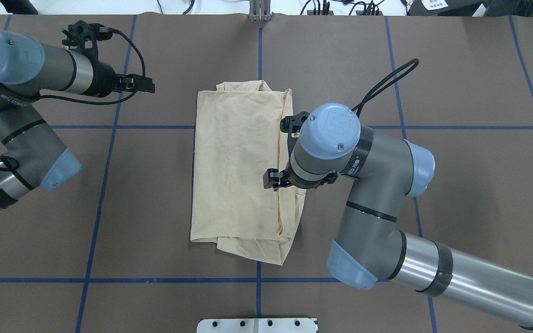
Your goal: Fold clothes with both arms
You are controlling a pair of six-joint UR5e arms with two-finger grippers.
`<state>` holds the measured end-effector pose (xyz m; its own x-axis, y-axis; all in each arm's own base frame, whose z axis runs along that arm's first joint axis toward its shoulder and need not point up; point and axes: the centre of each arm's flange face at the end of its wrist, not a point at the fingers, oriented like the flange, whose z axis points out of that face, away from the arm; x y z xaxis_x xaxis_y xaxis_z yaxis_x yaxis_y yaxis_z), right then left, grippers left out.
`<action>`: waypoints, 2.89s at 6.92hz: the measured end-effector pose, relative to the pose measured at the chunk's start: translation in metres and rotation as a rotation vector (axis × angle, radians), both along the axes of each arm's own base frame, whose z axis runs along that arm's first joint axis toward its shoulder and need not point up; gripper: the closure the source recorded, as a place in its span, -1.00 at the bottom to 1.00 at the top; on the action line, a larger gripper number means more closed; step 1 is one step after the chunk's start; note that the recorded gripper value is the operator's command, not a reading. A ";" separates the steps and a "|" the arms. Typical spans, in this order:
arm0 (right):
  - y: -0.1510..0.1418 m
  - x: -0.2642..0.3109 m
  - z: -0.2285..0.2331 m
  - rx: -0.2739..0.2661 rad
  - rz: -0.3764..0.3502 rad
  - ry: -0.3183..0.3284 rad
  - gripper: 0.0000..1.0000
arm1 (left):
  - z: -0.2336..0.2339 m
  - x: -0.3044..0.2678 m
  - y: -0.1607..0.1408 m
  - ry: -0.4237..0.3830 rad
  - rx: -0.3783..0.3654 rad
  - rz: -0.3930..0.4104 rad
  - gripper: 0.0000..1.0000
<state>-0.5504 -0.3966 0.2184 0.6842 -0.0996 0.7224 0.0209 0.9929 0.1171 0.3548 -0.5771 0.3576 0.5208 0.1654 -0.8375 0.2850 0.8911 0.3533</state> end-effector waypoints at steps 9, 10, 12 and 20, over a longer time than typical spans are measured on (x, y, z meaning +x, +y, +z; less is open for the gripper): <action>0.032 -0.059 0.033 -0.036 -0.060 0.245 -1.00 | 0.006 0.001 0.001 -0.012 0.002 0.008 -1.00; 0.033 -0.059 0.035 -0.037 -0.062 0.248 -1.00 | 0.006 0.002 0.001 -0.013 0.000 0.009 -1.00; 0.035 -0.054 0.042 -0.028 -0.078 0.255 -1.00 | 0.008 0.004 0.002 -0.014 -0.003 0.011 -1.00; 0.030 -0.007 0.056 0.045 -0.118 0.257 -1.00 | 0.013 0.010 -0.001 -0.017 -0.008 0.012 -1.00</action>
